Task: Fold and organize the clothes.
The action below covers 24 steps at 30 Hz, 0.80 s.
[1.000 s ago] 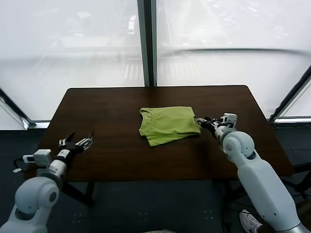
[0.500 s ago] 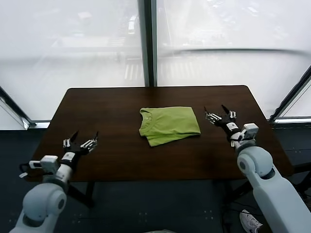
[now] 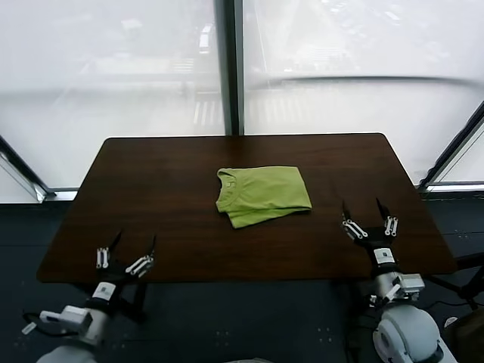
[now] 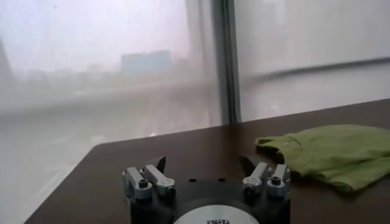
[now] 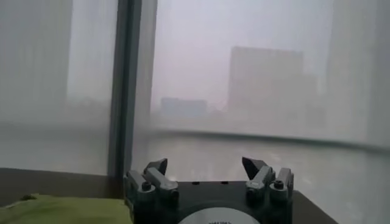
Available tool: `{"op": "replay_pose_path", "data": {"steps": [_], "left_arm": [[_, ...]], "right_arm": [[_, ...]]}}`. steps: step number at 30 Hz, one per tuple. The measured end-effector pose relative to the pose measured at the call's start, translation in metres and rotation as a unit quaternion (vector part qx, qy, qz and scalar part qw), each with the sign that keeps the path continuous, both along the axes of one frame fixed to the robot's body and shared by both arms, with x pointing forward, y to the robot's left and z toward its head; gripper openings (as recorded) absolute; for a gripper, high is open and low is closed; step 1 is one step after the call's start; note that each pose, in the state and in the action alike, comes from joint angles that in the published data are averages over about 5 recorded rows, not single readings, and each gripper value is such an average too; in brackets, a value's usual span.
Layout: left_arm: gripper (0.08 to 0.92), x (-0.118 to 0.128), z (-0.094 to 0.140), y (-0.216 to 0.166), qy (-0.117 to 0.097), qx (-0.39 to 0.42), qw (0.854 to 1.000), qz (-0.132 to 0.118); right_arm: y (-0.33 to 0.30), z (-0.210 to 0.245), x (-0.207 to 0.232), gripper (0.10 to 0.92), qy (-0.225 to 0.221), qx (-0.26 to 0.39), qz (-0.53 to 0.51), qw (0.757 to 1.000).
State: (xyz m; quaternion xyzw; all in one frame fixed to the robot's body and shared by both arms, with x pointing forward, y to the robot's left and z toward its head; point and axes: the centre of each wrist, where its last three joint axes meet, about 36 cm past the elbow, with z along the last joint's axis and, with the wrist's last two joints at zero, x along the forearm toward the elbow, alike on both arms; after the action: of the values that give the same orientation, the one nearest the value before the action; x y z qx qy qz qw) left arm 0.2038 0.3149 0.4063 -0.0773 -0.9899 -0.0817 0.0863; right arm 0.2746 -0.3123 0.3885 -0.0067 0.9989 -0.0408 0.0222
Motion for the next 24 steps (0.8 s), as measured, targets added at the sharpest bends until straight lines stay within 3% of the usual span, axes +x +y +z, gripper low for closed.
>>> {"op": "replay_pose_path", "data": {"steps": [5,12,24], "left_arm": [[0.907,-0.022,-0.001,0.000,0.021,-0.001,1.000,0.018],[0.907,-0.034,-0.002,0.001,0.033,-0.002,0.998,0.047],[0.907,-0.048,0.001,0.002,0.043,-0.005,0.998,0.056]], "right_arm": [[0.000,-0.001,-0.019,0.907,0.019,-0.001,-0.005,1.000],[0.003,-0.009,-0.029,0.907,0.041,0.002,-0.001,0.999],[0.017,-0.017,-0.038,0.907,0.059,0.012,0.016,0.998]]}}
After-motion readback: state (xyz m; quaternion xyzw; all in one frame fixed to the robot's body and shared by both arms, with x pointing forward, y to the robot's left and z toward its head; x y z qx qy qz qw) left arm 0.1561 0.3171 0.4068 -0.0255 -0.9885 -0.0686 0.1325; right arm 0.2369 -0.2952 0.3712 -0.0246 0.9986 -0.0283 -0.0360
